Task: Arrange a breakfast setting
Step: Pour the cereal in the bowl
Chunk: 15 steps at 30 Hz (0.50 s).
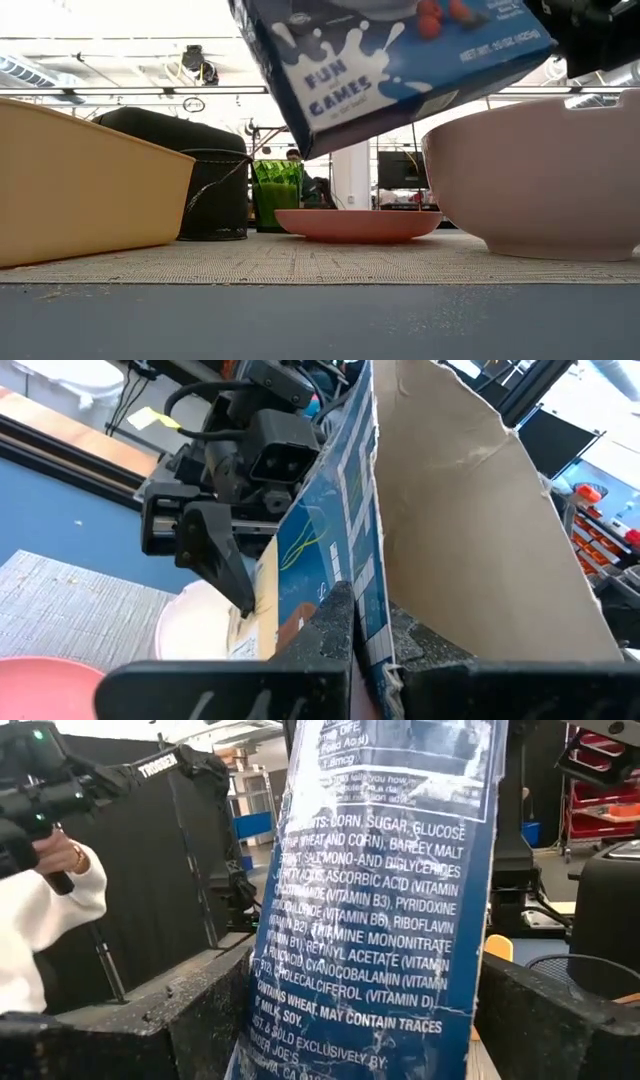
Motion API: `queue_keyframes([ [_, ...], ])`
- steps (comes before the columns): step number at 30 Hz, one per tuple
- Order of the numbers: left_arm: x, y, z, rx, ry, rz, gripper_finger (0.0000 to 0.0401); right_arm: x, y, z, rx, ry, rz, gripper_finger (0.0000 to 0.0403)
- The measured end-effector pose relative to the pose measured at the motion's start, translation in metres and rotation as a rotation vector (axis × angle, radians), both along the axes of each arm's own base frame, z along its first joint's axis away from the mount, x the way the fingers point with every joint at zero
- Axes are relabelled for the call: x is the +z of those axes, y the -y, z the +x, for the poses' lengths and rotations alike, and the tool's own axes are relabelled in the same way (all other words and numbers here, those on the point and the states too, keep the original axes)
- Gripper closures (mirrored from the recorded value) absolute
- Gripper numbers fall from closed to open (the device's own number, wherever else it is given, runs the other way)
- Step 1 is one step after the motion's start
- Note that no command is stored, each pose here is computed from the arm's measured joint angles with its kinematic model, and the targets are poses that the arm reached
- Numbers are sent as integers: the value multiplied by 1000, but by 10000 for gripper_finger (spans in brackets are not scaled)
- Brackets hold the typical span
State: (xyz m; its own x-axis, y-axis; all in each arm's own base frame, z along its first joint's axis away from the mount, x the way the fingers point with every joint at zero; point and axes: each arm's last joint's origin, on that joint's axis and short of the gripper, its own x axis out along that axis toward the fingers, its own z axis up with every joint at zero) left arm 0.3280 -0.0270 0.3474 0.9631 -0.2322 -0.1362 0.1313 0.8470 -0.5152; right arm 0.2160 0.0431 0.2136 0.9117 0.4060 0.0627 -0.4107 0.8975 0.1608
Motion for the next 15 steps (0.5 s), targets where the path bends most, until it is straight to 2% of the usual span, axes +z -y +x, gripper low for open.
queue_keyframes([
  [6,0,0,0,0,0,1,398,-3,-2,4,3,17,-3,87],
  [15,0,0,0,7,-3,2,398,-4,-1,5,-37,20,-8,160],
])
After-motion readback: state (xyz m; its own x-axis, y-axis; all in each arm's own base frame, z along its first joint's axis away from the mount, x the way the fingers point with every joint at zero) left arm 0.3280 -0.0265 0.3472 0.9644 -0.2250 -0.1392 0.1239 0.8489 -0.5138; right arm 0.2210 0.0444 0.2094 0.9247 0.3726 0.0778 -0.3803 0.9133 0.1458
